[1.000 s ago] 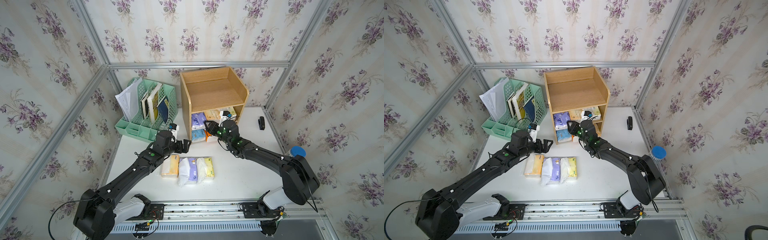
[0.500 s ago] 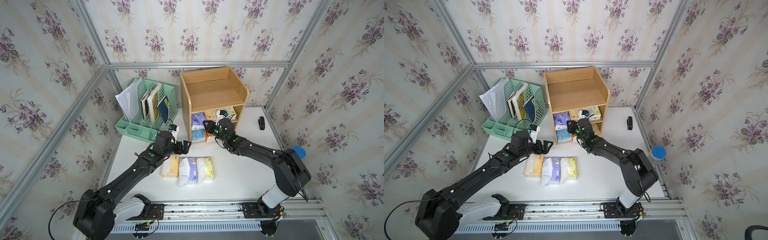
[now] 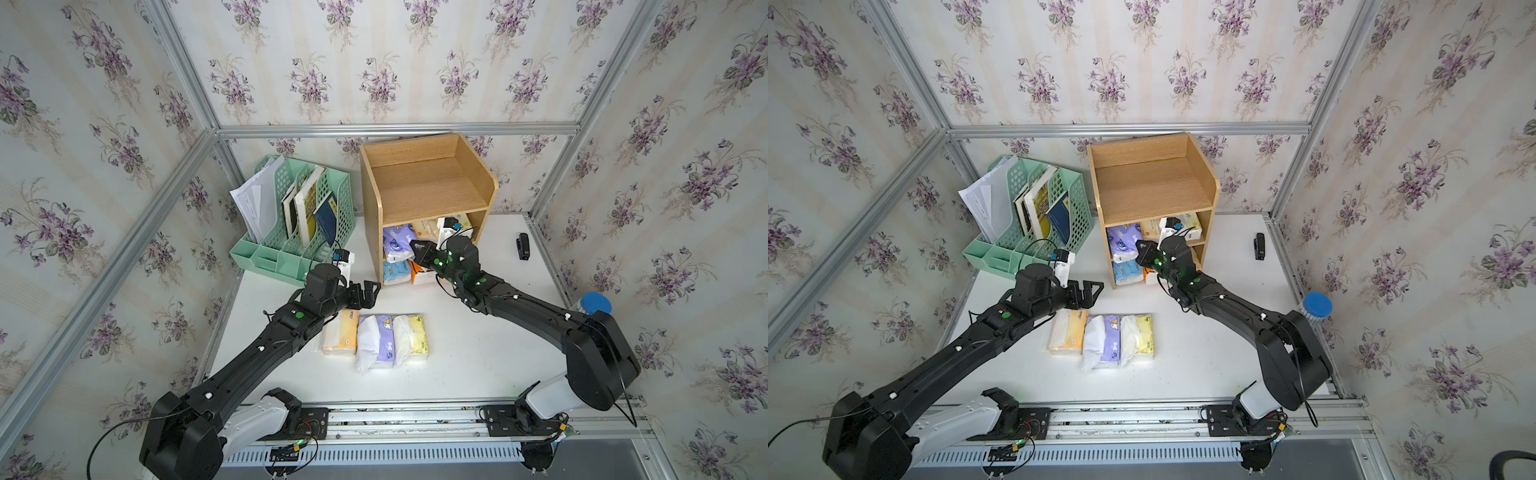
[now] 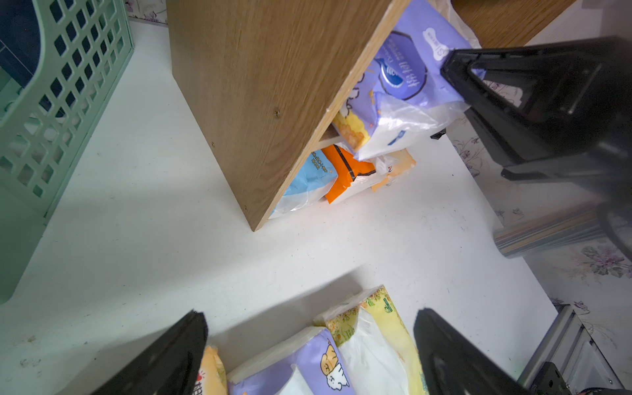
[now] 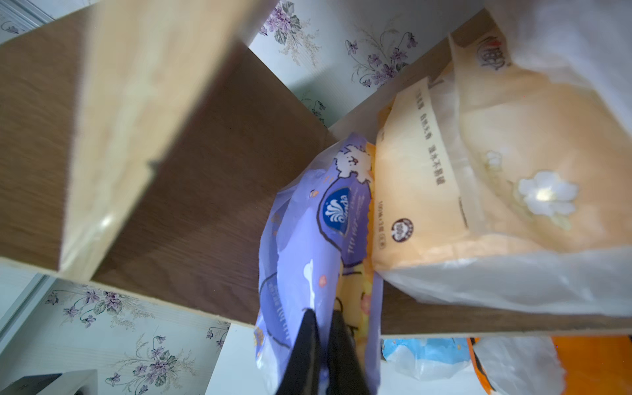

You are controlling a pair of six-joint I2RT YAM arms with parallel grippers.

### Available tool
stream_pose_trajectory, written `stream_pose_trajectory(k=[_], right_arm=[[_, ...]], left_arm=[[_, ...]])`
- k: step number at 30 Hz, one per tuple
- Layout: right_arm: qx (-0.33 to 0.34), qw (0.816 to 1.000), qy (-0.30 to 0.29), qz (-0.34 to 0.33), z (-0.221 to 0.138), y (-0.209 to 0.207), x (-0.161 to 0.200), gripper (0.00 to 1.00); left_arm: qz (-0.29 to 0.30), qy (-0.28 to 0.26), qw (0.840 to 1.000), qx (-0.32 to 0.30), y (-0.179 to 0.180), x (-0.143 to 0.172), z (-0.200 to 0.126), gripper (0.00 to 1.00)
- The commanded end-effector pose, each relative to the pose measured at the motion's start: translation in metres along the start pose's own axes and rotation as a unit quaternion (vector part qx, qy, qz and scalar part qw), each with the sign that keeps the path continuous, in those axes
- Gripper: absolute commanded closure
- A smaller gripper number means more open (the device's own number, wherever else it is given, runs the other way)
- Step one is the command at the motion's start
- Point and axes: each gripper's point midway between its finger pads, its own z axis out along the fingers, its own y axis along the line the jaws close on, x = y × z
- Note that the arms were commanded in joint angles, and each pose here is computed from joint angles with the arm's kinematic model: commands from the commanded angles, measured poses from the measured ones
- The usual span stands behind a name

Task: Remove the tissue boxes from the shelf
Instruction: Pick up a box of tissues from the shelf.

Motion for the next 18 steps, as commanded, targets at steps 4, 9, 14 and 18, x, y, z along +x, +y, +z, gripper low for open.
stream_pose_trajectory(k=[4, 9, 14, 18], right_arm=[[-0.001, 0.999, 0.025, -0.028, -0.016, -0.001, 0.012, 1.00], [-0.004, 0.998, 0.042, -0.039, -0.030, -0.003, 0.022, 1.00], [-0.009, 0.997, 0.057, -0.043, -0.042, -0.005, 0.031, 1.00], [-0.007, 0.996, 0.070, -0.047, -0.052, -0.010, 0.040, 1.00]], left_arm=[[-0.014, -0.012, 1.000, -0.014, 0.003, -0.005, -0.009, 0.01], [-0.021, -0.015, 1.000, -0.016, 0.002, -0.007, -0.011, 0.01], [-0.023, -0.015, 1.000, -0.016, -0.002, -0.007, -0.012, 0.01], [-0.019, -0.019, 0.999, -0.021, -0.003, -0.009, -0.013, 0.01]])
